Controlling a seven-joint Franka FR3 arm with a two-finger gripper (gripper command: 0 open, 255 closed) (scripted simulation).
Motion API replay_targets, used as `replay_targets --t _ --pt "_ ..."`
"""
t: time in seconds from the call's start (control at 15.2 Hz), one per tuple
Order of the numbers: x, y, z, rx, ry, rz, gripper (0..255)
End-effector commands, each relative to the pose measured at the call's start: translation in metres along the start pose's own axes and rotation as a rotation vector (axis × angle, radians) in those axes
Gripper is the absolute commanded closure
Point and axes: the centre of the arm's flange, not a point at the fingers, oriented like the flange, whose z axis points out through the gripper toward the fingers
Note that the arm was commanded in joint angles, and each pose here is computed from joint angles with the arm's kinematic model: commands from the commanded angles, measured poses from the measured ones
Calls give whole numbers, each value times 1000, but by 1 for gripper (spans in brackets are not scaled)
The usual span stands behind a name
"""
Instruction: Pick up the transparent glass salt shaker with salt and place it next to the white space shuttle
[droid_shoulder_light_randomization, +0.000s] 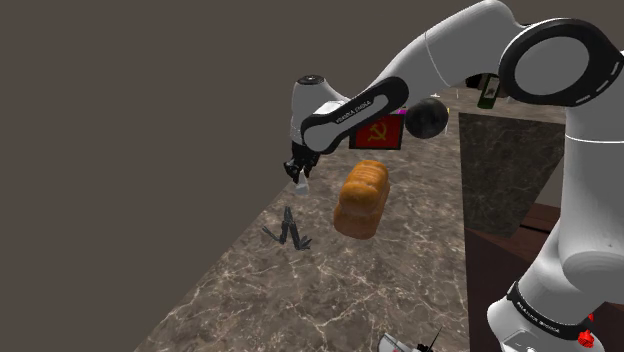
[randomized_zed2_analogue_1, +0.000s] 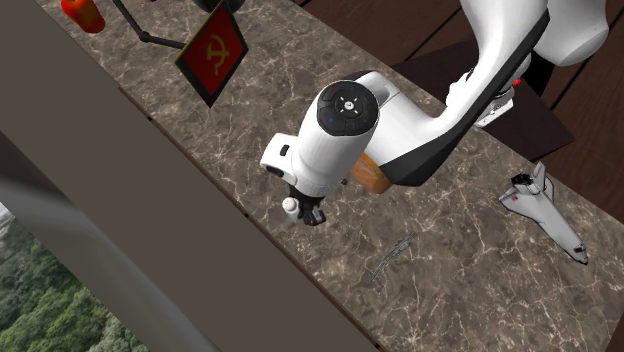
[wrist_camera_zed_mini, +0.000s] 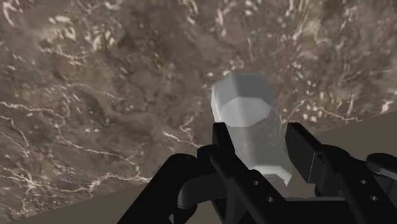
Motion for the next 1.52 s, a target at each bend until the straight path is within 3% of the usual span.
replay_targets --t 0.0,1.45 --pt "3 1 -10 0 0 0 255" --pt "28 4 -123 0 0 0 255"
